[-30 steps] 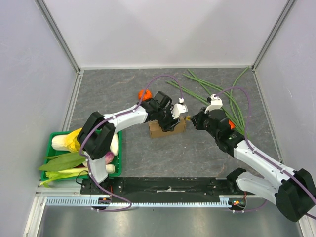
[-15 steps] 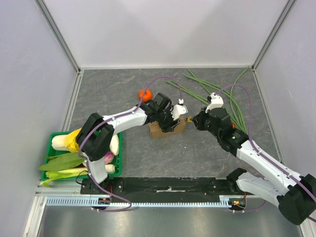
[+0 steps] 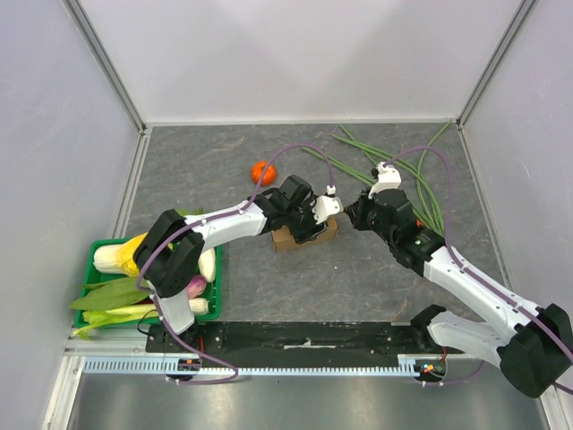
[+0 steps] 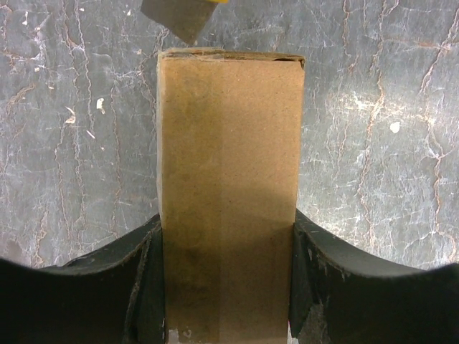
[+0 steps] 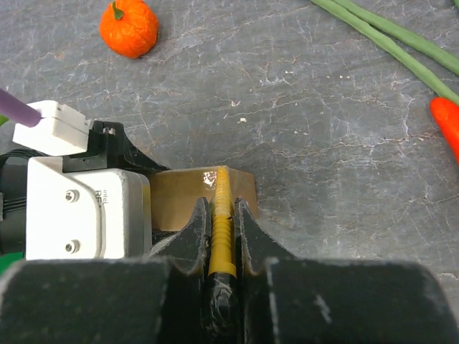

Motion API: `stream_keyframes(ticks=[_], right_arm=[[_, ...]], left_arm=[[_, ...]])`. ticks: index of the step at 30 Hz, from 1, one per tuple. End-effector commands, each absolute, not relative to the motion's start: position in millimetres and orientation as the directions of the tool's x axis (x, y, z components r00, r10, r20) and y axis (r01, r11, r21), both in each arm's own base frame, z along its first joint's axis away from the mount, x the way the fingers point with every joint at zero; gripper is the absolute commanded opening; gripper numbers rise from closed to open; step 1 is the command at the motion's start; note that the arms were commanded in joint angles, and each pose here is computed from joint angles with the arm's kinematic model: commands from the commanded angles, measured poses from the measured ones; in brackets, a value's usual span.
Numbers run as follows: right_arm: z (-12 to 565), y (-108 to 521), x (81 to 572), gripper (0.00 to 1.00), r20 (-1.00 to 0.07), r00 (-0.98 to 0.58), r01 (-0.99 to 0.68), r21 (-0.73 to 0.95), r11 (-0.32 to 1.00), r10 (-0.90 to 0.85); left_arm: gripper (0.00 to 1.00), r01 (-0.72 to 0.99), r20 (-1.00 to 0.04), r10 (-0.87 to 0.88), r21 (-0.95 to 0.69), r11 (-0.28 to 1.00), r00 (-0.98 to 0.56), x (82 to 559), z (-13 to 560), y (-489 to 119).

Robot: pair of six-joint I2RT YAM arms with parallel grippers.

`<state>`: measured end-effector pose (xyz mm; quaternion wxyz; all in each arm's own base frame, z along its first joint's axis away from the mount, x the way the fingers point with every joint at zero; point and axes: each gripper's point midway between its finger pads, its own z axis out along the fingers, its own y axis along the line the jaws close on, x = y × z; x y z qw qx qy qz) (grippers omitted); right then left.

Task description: Unpack the express box

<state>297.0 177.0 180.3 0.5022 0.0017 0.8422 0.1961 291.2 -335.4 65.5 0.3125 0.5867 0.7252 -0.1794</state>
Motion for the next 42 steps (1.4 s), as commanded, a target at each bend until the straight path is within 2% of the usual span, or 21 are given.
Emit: stream_keyframes(ticks=[1, 28, 42], right_arm=[[194, 186, 306, 0.0, -0.864, -0.458, -0.231, 0.341, 0.911, 0.207], [180, 178, 312, 0.0, -0.862, -0.458, -0.173, 0.326, 0.929, 0.217], [170, 186, 308, 0.0, -0.85, -0.49, -0.206, 0.331, 0.921, 0.196]], left_arm=[[0.22, 0.97, -0.528, 0.837, 0.092, 0.226, -0.145, 273, 22, -303], [0.2, 0.971, -0.519, 0.843, 0.093, 0.219, -0.14, 269, 16, -300], [0.2, 0.97, -0.517, 0.843, 0.091, 0.225, -0.147, 270, 15, -300]])
